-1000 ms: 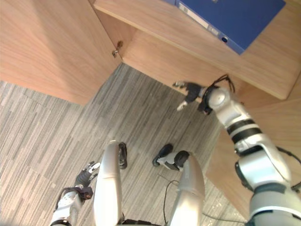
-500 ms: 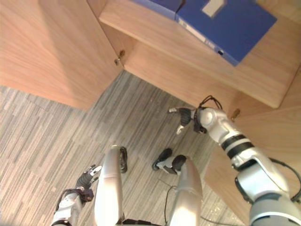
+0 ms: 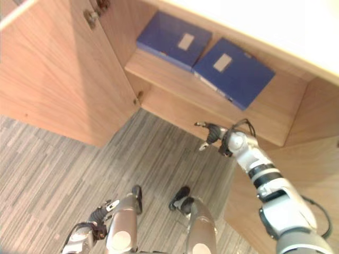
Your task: Walk over to the cabinet, pick up the folder, carry it to the office cabinet, place the folder inside the office cabinet, then close the office cabinet door
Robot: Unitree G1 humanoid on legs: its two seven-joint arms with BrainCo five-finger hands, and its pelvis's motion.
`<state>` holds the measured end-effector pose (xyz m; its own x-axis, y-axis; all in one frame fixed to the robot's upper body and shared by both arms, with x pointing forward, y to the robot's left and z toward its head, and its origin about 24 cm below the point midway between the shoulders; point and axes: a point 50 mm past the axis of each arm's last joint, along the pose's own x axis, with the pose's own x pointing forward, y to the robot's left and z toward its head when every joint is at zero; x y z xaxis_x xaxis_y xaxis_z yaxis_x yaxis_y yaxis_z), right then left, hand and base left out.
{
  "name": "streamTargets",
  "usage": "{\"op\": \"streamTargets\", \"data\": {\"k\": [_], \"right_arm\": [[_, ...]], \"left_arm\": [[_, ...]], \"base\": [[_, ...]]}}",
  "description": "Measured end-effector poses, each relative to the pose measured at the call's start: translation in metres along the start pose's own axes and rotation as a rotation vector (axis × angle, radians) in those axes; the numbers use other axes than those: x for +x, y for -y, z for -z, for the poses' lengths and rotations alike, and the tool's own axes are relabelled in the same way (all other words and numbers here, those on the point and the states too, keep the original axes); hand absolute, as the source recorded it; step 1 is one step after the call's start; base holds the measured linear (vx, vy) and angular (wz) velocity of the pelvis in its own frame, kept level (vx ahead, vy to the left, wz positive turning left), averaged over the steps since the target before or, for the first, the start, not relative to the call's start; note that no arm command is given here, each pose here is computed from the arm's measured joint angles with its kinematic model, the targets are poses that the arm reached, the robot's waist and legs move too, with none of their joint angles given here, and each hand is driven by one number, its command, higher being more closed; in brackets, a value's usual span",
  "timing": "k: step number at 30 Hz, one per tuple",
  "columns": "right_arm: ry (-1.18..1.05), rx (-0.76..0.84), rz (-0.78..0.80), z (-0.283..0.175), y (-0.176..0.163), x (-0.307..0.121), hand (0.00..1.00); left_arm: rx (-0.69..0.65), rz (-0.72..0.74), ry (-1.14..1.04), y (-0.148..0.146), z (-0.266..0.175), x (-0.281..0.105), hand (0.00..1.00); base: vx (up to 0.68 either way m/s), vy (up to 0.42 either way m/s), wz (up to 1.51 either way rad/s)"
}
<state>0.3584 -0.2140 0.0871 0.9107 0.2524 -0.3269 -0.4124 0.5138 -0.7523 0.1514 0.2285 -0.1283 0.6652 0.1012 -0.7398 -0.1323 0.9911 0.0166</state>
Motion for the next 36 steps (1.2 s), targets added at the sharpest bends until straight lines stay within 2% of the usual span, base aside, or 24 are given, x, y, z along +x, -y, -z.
{"op": "streamTargets", "data": {"k": [4, 5, 6, 7, 9, 13, 16, 24, 29, 36], "right_arm": [[-0.075, 0.398, 0.064, 0.037, -0.05, -0.008, 0.0], [-0.11, 0.545, 0.079, 0.048, -0.073, -0.012, 0.0], [-0.126, 0.598, 0.084, 0.052, -0.083, -0.015, 0.0], [-0.183, 0.719, 0.077, 0.061, -0.114, -0.023, 0.0], [-0.267, 0.821, 0.054, 0.071, -0.15, -0.033, 0.0], [-0.618, 1.016, -0.11, 0.093, -0.258, -0.081, 0.0], [-0.785, 1.075, -0.196, 0.098, -0.302, -0.118, 0.0], [-0.932, 1.188, -0.053, 0.117, -0.31, -0.146, 0.0], [-1.018, 1.292, 0.09, 0.125, -0.312, -0.156, 0.0], [-1.022, 1.271, 0.136, 0.134, -0.3, -0.155, 0.0]], "left_arm": [[0.035, -0.008, -0.073, 0.007, 0.021, -0.005, 0.0], [0.036, -0.007, -0.085, 0.012, 0.024, -0.004, 0.0], [0.041, -0.005, -0.087, 0.015, 0.025, -0.004, 0.0], [0.063, 0.001, -0.098, 0.022, 0.027, -0.003, 0.0], [0.088, 0.012, -0.102, 0.029, 0.028, -0.003, 0.0], [0.144, 0.011, -0.099, 0.038, 0.025, 0.0, 0.0], [0.181, 0.015, -0.101, 0.043, 0.025, 0.0, 0.0], [0.199, 0.001, -0.167, 0.047, 0.043, -0.005, 0.0], [0.045, -0.129, -0.189, 0.023, 0.051, -0.01, 0.0], [-0.015, -0.129, -0.169, 0.034, 0.044, -0.005, 0.0]], "base": [[0.11, 0.123, -0.16], [0.12, 0.159, -0.21], [0.08, 0.171, -0.34], [0.04, 0.144, -0.31], [0.0, 0.101, -0.24], [-0.05, 0.067, -0.16], [-0.06, 0.033, -0.15], [-0.08, 0.023, -0.16], [0.01, -0.104, -0.42], [0.0, -0.029, -0.62]]}}
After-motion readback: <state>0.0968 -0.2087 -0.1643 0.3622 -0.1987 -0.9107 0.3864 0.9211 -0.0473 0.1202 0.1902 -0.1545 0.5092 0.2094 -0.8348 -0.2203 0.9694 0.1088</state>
